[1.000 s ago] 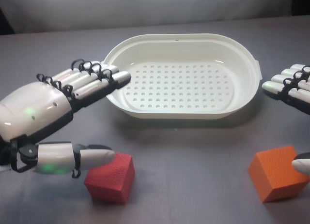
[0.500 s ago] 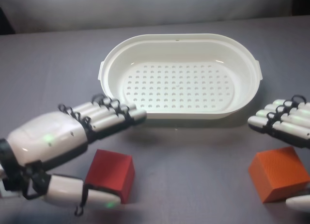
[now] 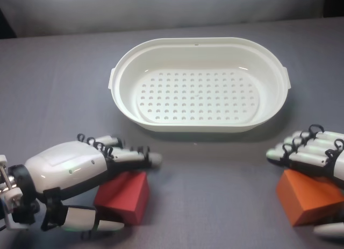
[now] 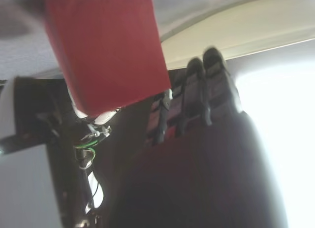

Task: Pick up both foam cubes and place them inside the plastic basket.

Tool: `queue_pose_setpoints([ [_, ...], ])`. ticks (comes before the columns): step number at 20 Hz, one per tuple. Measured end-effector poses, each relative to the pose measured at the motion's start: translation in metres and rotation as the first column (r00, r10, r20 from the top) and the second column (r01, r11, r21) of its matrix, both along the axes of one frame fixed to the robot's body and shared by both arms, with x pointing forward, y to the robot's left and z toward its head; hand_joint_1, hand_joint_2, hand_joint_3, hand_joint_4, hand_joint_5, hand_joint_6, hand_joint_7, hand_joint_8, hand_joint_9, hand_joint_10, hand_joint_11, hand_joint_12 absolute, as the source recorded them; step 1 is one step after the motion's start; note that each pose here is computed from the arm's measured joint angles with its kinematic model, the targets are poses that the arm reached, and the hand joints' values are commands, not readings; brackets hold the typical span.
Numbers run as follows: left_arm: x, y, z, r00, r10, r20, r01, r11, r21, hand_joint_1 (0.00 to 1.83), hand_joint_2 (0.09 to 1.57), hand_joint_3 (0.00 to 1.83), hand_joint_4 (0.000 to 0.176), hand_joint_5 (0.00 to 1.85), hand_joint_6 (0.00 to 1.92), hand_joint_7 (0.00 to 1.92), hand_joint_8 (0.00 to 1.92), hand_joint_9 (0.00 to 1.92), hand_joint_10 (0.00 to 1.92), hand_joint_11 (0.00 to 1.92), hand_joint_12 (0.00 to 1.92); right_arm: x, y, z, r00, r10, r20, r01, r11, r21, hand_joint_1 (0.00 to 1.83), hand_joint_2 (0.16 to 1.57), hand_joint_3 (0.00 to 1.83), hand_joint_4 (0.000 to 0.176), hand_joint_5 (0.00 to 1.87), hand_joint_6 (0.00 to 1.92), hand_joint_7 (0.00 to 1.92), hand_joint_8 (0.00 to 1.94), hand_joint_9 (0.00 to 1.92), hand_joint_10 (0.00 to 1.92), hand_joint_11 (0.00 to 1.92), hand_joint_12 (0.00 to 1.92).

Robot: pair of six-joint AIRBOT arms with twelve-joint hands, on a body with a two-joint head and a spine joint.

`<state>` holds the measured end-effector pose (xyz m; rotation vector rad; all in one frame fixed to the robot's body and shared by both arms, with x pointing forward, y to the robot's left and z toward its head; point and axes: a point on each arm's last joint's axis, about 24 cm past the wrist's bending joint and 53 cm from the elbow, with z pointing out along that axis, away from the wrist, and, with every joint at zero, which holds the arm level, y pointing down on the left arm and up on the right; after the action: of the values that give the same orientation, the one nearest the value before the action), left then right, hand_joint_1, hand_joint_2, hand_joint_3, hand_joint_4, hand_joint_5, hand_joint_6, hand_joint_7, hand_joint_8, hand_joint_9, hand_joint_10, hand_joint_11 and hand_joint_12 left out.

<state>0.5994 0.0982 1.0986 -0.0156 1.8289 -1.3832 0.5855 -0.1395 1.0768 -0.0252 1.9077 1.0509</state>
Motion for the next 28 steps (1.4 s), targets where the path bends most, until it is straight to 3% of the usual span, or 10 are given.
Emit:
queue_pose_setpoints([
  [3,-0.004,0.001,0.015,0.9981,-0.008,0.062,0.007,0.9999,0.015,1.36,1.21,0.0,0.0,0.72,1.09,0.75,1.39,0.86,1.56,0.8,1.76,0.003,0.002,0.012,0.999,0.006,0.031,-0.007,1.0,0.014,1.34,1.25,0.01,0.0,0.65,1.3,0.74,1.4,0.7,1.62,0.55,1.67],
  [7,0.005,0.01,0.063,0.982,0.023,0.188,-0.014,0.9987,-0.05,1.35,1.23,0.0,0.0,0.68,1.16,0.74,1.41,0.81,1.59,0.75,1.71,0.01,-0.003,0.061,0.989,-0.008,0.151,-0.003,0.997,0.077,1.33,1.25,0.0,0.0,0.61,1.38,0.75,1.36,0.71,1.59,0.58,1.65],
  [12,0.041,0.015,0.115,0.9374,0.117,0.328,-0.078,0.9886,-0.129,1.35,1.2,0.0,0.0,0.73,1.2,0.81,1.25,0.82,1.48,0.73,1.61,0.04,-0.006,0.121,0.942,-0.081,0.325,0.03,0.987,0.157,1.34,1.22,0.0,0.0,0.65,1.36,0.8,1.28,0.75,1.5,0.49,1.67],
  [19,0.124,-0.003,0.129,0.9223,0.255,0.29,-0.212,0.9622,-0.171,1.25,1.21,0.0,0.0,0.66,1.26,0.9,1.27,0.85,1.37,0.71,1.81,0.115,0.019,0.131,0.934,-0.182,0.306,0.105,0.963,0.25,1.32,1.26,0.01,0.0,0.55,1.5,0.7,1.38,0.73,1.53,0.56,1.68],
  [20,0.13,-0.003,0.122,0.9267,0.267,0.265,-0.229,0.9595,-0.164,1.3,1.2,0.0,0.0,0.51,0.88,0.83,1.29,0.75,1.36,0.6,1.86,0.121,0.021,0.121,0.941,-0.186,0.281,0.118,0.963,0.242,1.02,1.33,0.0,0.0,0.57,1.57,0.53,1.06,0.51,1.32,0.4,1.75],
  [21,0.135,-0.005,0.11,0.9332,0.268,0.239,-0.242,0.9609,-0.135,1.07,1.15,0.0,0.0,0.38,0.67,0.52,0.98,0.52,1.29,0.42,1.86,0.127,0.023,0.106,0.952,-0.184,0.244,0.133,0.969,0.209,0.5,1.29,0.0,0.0,0.16,0.91,0.29,0.62,0.15,1.12,0.08,1.7],
  [22,0.138,-0.006,0.102,0.937,0.271,0.22,-0.251,0.9612,-0.115,0.8,1.17,0.0,0.0,0.16,0.58,0.27,0.73,0.27,1.19,0.24,1.84,0.13,0.024,0.096,0.959,-0.182,0.218,0.144,0.974,0.176,0.16,1.22,0.0,0.077,0.03,0.21,0.07,0.25,0.03,0.53,0.02,1.39],
  [23,0.139,-0.007,0.097,0.9396,0.271,0.209,-0.255,0.9616,-0.102,0.67,1.18,0.0,0.0,0.03,0.51,0.15,0.5,0.1,1.08,0.05,1.82,0.131,0.024,0.092,0.961,-0.183,0.206,0.149,0.975,0.167,0.05,1.17,0.0,0.098,0.01,0.04,0.01,0.05,0.01,0.19,0.0,1.06],
  [25,0.138,-0.007,0.097,0.9396,0.269,0.211,-0.254,0.9623,-0.096,0.44,1.14,0.0,0.076,0.0,0.03,0.01,0.04,0.0,0.11,0.0,1.52,0.132,0.025,0.098,0.958,-0.186,0.216,0.149,0.973,0.175,0.0,1.11,0.0,0.119,0.0,0.0,0.0,0.0,0.0,0.01,0.0,0.3],
  [28,0.132,-0.01,0.102,0.9357,0.26,0.238,-0.244,0.9651,-0.095,0.37,1.04,0.0,0.143,0.0,0.0,0.0,0.0,0.0,0.0,0.0,1.45,0.132,0.025,0.1,0.957,-0.187,0.223,0.148,0.972,0.182,0.0,1.07,0.0,0.148,0.0,0.0,0.0,0.0,0.0,0.0,0.01,0.01],
])
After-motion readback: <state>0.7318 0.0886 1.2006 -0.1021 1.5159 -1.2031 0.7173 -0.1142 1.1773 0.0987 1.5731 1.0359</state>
